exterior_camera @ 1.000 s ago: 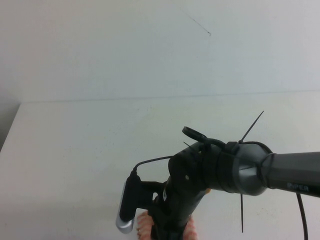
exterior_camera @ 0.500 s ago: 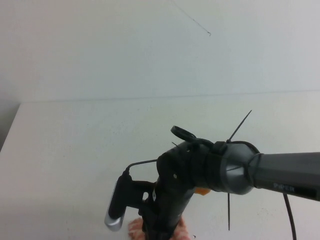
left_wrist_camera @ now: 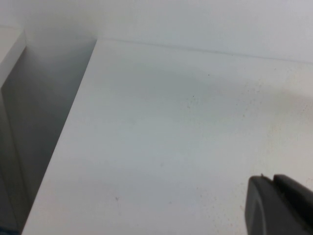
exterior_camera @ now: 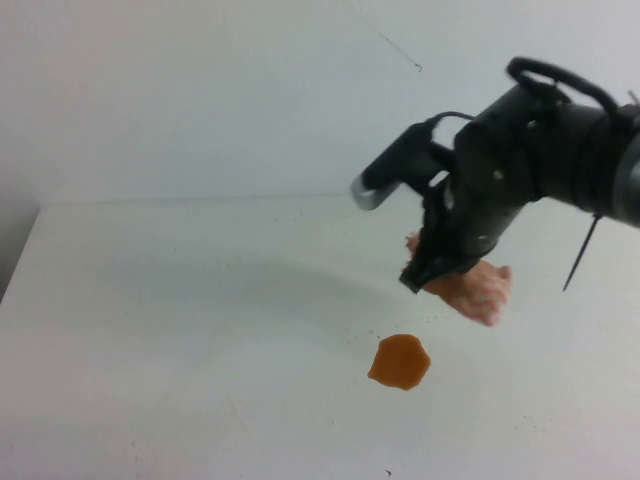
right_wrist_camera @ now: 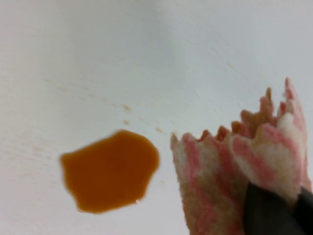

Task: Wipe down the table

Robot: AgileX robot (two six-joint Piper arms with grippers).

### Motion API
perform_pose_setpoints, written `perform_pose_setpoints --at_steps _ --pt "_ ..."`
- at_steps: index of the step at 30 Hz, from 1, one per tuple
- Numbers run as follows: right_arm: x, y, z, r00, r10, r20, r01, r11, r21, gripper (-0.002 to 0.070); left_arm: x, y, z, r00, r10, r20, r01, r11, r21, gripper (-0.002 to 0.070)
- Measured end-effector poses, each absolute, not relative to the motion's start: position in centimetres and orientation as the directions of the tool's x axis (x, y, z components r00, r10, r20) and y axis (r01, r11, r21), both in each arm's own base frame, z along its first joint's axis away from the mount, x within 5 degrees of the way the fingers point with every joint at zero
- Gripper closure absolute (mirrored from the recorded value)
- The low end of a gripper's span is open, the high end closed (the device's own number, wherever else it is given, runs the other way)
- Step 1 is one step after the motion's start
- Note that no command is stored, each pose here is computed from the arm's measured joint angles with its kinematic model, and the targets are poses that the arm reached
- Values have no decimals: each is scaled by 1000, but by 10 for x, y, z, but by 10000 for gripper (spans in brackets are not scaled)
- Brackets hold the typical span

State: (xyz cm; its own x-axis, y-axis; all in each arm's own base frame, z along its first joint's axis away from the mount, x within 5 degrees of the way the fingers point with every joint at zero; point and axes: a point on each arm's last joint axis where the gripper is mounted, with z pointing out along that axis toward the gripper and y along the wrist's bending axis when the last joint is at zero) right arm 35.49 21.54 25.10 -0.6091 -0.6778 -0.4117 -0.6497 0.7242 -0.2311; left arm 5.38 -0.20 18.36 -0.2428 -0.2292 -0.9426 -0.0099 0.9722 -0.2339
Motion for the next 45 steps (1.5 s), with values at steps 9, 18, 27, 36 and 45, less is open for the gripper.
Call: perform_pose_setpoints --at_steps 9,18,27,36,45 --pt "384 166 188 -788 -522 -326 -517 849 -112 678 54 -2 184 -243 -229 -943 -10 972 -234 676" --pt "371 216 147 -769 -559 -309 -568 820 -71 678 54 -2 184 -243 -229 -943 -10 972 -234 676" --pt "309 316 141 -698 -583 -416 -672 733 100 680 54 -2 184 -243 -231 -942 -10 972 -236 676" --pt "284 341 141 -605 -663 -441 -760 646 71 680 54 -2 184 -243 -231 -942 -10 972 -236 676" --pt "358 250 140 -782 -499 -375 -534 846 -12 680 54 -2 184 -243 -231 -942 -10 972 -236 676"
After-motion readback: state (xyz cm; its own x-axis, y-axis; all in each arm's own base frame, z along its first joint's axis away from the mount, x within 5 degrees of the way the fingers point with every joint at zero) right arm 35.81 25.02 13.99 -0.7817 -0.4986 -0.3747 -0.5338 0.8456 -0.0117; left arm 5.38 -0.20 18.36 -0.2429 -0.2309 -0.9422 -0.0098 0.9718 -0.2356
